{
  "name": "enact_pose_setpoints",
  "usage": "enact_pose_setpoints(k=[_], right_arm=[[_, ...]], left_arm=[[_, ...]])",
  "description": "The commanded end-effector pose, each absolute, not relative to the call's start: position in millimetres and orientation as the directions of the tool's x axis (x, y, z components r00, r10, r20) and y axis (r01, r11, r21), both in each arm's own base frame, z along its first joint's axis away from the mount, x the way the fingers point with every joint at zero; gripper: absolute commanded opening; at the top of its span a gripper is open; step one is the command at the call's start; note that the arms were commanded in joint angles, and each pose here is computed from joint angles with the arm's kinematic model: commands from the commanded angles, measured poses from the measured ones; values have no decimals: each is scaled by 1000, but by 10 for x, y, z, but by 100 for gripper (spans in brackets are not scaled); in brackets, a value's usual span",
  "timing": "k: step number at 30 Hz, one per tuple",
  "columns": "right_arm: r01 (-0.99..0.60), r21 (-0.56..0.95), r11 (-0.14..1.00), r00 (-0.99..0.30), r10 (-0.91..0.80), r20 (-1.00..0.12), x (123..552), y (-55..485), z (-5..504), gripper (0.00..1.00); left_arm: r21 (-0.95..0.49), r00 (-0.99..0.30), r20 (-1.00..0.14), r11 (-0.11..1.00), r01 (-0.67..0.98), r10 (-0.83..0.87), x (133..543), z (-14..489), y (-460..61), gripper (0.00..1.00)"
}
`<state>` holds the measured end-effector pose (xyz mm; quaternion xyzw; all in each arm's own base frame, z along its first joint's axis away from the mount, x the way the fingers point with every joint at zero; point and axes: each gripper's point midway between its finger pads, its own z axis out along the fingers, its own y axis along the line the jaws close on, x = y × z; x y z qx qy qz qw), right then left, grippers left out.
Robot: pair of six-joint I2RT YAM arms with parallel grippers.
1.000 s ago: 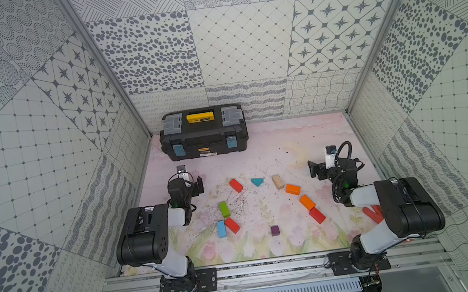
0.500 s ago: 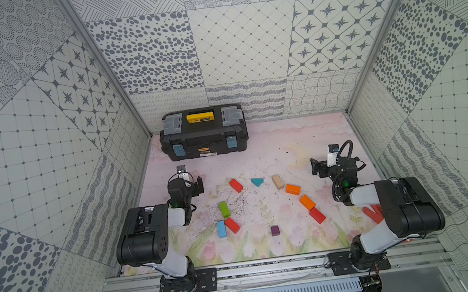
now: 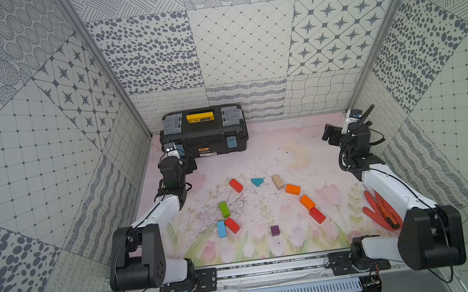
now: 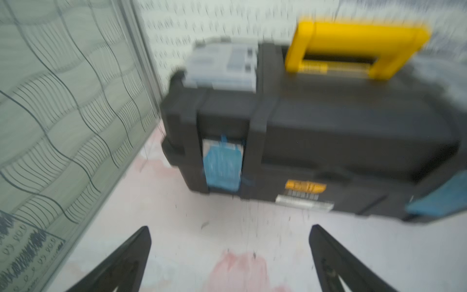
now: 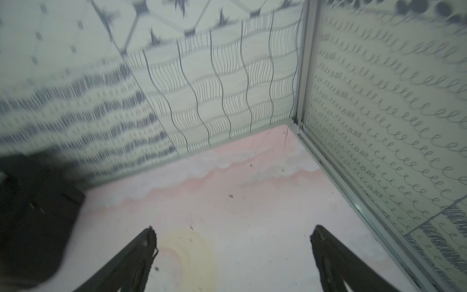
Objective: Assemble a heart with building blocks
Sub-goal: Assemble the building block at the center of the board.
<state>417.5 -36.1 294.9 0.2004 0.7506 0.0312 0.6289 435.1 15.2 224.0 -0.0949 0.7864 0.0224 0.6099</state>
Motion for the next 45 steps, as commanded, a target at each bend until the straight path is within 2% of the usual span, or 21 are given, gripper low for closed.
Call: enact_pose_setpoints(k=[1, 3, 5, 7, 11, 13, 15, 18, 22, 29, 37, 41, 45], right_arm=[[409, 518, 751, -309, 648, -696, 3944, -351, 2192, 87], [451, 444, 774, -444, 626, -640, 3893, -69, 2028, 83], [390, 357, 849, -564, 527, -636, 3873, 318, 1962, 82], [331, 275, 903, -672, 430, -603, 3813, 693, 1865, 89], [202, 247, 948, -765, 310, -564, 3656, 1318, 1731, 92], [47, 292, 955, -791, 214, -573, 3576, 1729, 1666, 90], [-57, 326, 944, -835, 134, -533, 3507, 2079, 1539, 87], [-151, 247, 957, -883, -19, -468, 3455, 2390, 1321, 82], [-157, 155, 975, -913, -84, -398, 3460, 2417, 1048, 75], [-165, 44, 985, -924, -139, -356, 3489, 2286, 810, 71], [-160, 25, 987, -941, -144, -306, 3449, 2274, 553, 65], [-154, 46, 987, -944, -133, -301, 3448, 2314, 477, 56], [-141, 108, 984, -942, -100, -321, 3445, 2397, 534, 38]], left_arm=[[-406, -350, -795, 863, -300, -496, 4029, 2326, -3, 89], [-427, -453, -743, 871, -244, -492, 3964, 2244, -349, 86], [-405, -572, -693, 893, -194, -439, 3844, 2047, -677, 83], [-400, -670, -638, 907, -130, -378, 3666, 1824, -1019, 80], [-423, -780, -560, 906, -22, -281, 3303, 1519, -1506, 78], [-437, -809, -531, 899, 9, -250, 3161, 1437, -1655, 76], [-428, -825, -517, 903, 19, -228, 3056, 1393, -1717, 74], [-412, -835, -507, 911, 14, -216, 2980, 1361, -1711, 73], [-361, -832, -518, 932, 1, -199, 2939, 1361, -1605, 73], [-344, -839, -505, 939, -21, -204, 2928, 1340, -1566, 71], [-317, -851, -488, 948, -35, -194, 2879, 1306, -1516, 70], [-302, -856, -477, 952, -54, -200, 2860, 1251, -1480, 69], [-308, -865, -455, 949, -70, -211, 2834, 1171, -1487, 67]])
